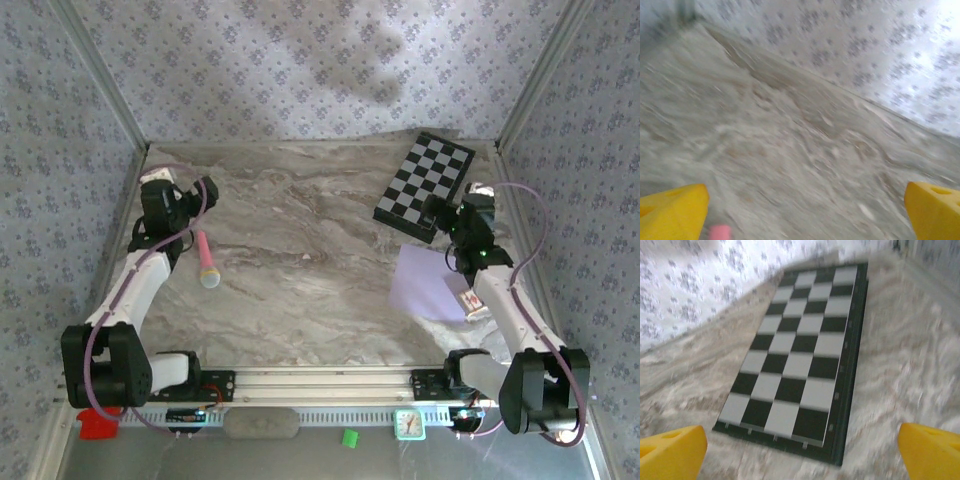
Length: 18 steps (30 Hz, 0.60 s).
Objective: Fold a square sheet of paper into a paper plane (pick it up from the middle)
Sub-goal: Move the square sheet of paper to the center of the table.
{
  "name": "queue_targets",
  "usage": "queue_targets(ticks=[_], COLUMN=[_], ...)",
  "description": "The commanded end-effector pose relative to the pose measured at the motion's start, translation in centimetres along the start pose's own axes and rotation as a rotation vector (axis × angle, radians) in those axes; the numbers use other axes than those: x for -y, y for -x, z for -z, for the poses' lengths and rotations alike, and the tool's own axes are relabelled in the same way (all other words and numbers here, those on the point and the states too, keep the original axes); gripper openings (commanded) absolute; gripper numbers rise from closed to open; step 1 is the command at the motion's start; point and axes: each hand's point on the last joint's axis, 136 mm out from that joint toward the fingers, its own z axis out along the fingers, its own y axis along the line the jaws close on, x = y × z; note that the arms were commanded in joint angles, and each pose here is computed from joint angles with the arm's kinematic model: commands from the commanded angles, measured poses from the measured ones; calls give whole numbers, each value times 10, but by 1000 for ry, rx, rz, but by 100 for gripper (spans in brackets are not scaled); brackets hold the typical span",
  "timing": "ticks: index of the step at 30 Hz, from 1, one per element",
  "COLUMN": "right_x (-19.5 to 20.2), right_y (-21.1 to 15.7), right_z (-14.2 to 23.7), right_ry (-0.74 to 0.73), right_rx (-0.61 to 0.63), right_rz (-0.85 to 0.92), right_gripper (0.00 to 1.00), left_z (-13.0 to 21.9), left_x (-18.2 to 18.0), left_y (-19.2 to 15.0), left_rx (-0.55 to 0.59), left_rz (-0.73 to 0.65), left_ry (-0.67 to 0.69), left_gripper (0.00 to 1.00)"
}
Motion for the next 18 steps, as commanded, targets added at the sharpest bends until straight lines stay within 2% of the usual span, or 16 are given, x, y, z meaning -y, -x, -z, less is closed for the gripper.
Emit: queue_targets(ticks=[1, 7, 11, 18], right_x=[1, -1, 0, 1], right_y=[-52, -121, -153, -184], right_z=[10, 12, 12, 5], right_ry=[13, -11, -53, -106], right_rx=[-242, -443, -506, -563], right_rz=[-138, -150, -122, -100], right_gripper=[100, 100, 100, 100], left_z=[7, 13, 19, 23], left_x=[34, 69, 87, 100], left_y=[-41, -85, -114, -145], left_rx=[-237, -365, -438, -497], left_rz=[129, 62, 18, -8], left_ry=[-167, -257, -298, -332], left_gripper=[100, 100, 100, 100])
